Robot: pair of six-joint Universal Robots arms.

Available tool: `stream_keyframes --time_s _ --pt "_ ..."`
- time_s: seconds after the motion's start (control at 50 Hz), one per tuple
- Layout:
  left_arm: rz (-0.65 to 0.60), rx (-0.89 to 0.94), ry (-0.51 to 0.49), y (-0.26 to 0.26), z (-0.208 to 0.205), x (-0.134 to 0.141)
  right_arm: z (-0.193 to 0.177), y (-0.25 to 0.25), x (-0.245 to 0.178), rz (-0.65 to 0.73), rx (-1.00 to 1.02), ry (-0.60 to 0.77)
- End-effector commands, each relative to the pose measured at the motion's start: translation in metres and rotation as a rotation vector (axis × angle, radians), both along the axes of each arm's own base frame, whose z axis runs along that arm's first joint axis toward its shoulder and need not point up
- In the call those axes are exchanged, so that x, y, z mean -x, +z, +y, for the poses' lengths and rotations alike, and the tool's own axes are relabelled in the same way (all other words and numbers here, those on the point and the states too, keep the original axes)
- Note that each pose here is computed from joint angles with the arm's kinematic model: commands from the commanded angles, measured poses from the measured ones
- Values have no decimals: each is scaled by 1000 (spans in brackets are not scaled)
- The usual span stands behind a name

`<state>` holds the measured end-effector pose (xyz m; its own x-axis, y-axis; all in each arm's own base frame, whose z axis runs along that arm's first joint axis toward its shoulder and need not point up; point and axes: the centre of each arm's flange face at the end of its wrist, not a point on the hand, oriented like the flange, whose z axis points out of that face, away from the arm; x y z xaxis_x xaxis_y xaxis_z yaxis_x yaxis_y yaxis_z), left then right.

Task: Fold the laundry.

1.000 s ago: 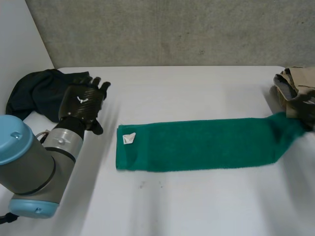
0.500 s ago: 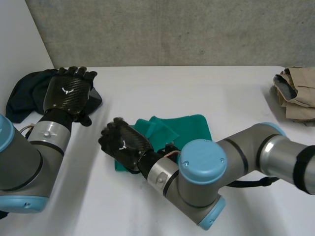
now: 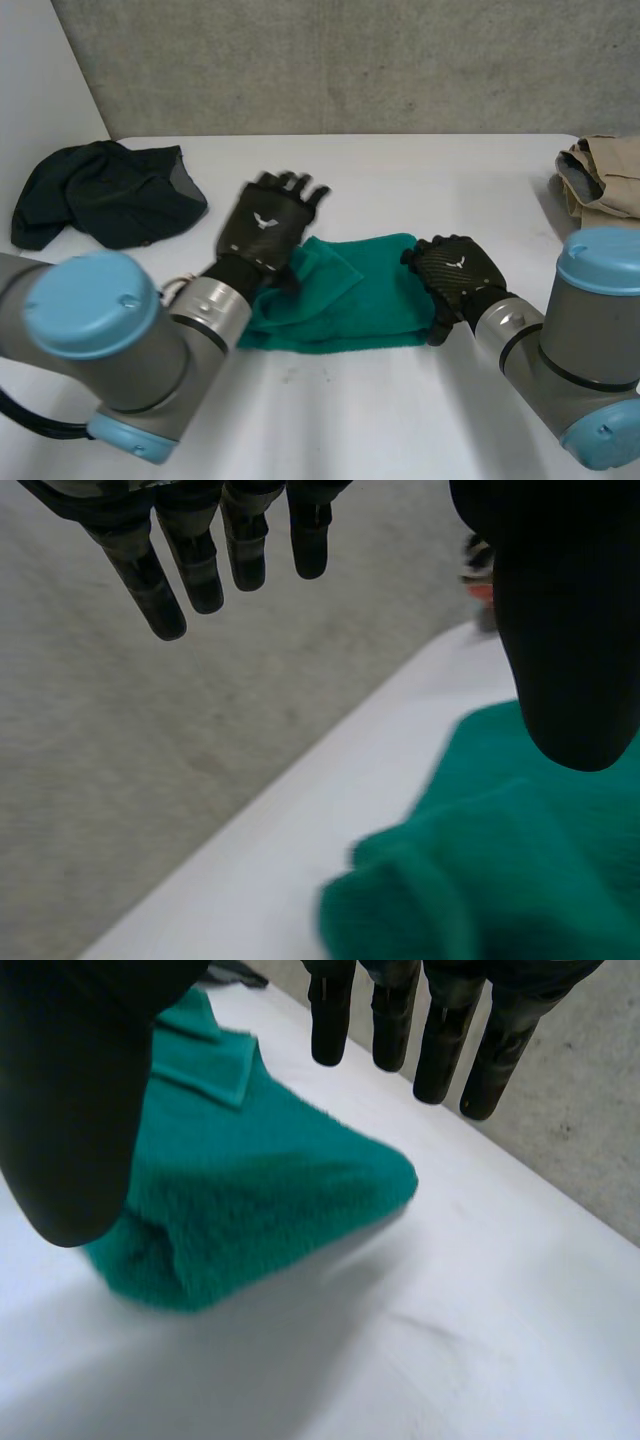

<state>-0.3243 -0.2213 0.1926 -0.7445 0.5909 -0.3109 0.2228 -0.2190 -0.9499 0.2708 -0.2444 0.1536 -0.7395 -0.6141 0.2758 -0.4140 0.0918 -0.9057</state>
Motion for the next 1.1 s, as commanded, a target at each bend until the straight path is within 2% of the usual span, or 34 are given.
stream_keyframes --time_s 0.02,0.18,0.26,0.34,0.38,0.44,0.46,0.5,0.6,0.66,0.76,0.96,1.1 --pt "-78 -93 -54 -38 -2 20 -1 -8 1 42 30 17" --pt "-153 -190 -24 -58 -19 22 0 -24 -5 63 5 27" --pt "-181 -193 44 -63 -35 13 -1 -26 -6 68 9 31" --pt "-187 -137 166 -57 -58 2 -2 -25 -7 70 25 35" --pt "-171 -80 312 -47 -84 -14 -3 -25 -7 71 30 36" --pt "-176 -38 454 -42 -106 -37 -3 -24 -8 68 39 34" --pt "-182 -29 466 -41 -108 -39 -3 -24 -8 68 39 34" --pt "-201 -24 456 -44 -107 -39 -3 -25 -8 68 39 32" --pt "-221 -38 315 -51 -80 -20 -2 -25 -8 70 39 35" --pt "-207 -20 266 -40 -66 -11 -4 -25 -8 67 44 33" --pt "-195 -2 232 -29 -51 -4 -5 -26 -8 73 62 32" --pt "-148 3 198 -16 -34 -4 -2 -19 16 267 156 3" --pt "-41 -56 68 -14 -12 19 0 -22 20 308 160 9"
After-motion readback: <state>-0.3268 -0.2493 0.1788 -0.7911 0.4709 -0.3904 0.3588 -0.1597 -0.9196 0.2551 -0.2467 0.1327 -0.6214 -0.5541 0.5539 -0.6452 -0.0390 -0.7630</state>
